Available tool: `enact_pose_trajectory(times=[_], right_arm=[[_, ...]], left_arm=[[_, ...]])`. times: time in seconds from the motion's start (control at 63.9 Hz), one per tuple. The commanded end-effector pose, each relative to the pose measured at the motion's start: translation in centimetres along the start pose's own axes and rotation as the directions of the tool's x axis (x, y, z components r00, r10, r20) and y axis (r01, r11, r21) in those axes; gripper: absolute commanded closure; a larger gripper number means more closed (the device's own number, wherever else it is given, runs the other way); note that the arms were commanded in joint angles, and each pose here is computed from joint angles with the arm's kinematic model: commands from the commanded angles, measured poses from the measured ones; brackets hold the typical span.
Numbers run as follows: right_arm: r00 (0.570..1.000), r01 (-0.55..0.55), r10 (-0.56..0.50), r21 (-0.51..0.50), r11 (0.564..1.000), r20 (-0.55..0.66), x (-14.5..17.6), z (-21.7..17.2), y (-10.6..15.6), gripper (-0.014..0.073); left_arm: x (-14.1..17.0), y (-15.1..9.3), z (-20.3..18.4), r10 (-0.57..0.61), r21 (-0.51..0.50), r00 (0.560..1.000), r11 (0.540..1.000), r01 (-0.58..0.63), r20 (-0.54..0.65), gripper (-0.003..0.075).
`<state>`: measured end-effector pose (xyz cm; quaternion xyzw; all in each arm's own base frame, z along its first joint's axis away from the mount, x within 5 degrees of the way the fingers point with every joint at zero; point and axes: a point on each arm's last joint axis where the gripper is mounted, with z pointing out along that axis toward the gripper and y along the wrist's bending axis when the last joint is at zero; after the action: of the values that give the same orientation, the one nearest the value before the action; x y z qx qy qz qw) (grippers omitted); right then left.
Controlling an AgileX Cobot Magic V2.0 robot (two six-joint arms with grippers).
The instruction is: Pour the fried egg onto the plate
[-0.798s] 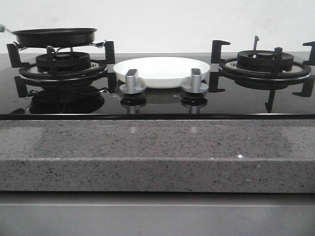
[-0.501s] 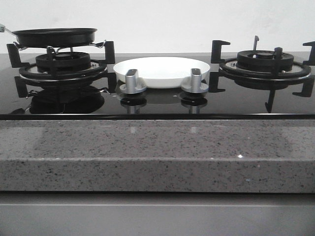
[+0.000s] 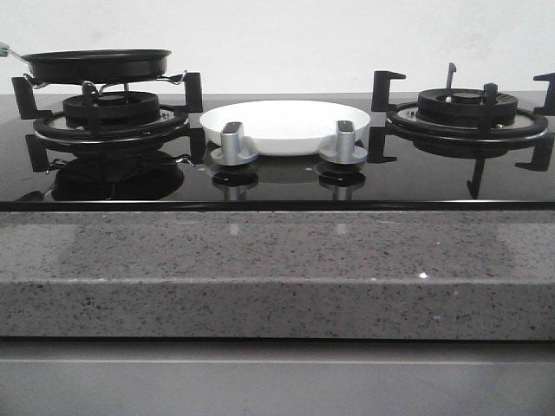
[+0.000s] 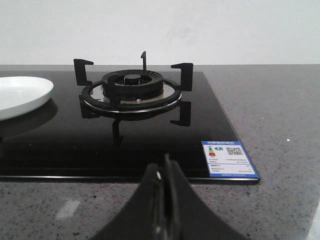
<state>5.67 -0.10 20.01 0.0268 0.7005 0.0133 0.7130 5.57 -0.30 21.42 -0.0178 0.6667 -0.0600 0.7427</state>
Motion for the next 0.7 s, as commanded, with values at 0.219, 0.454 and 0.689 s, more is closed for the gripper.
enact_pose_trajectory(times=[0.219,0.454,0.689], right_arm=[[0.992,-0.013,0.013,-0.001,1.000,0.125,-2.0,-0.4,0.1,0.0664],[0.985,-0.016,0.017,-0.012,1.000,0.170,-7.5,-1.9,0.5,0.0664],[0.984,-0.013,0.016,-0.019,1.000,0.176,-14.4,-2.6,0.9,0.0664]], left_arm=[[-2.8,-0.3,-0.4,-0.010,0.017,0.984,1.000,0.007,0.175,0.0741],[-8.4,-0.9,-1.2,-0.010,0.017,0.983,1.000,0.007,0.186,0.0741],[-14.2,-1.5,-0.5,-0.009,0.003,0.996,1.000,0.009,0.085,0.0741]])
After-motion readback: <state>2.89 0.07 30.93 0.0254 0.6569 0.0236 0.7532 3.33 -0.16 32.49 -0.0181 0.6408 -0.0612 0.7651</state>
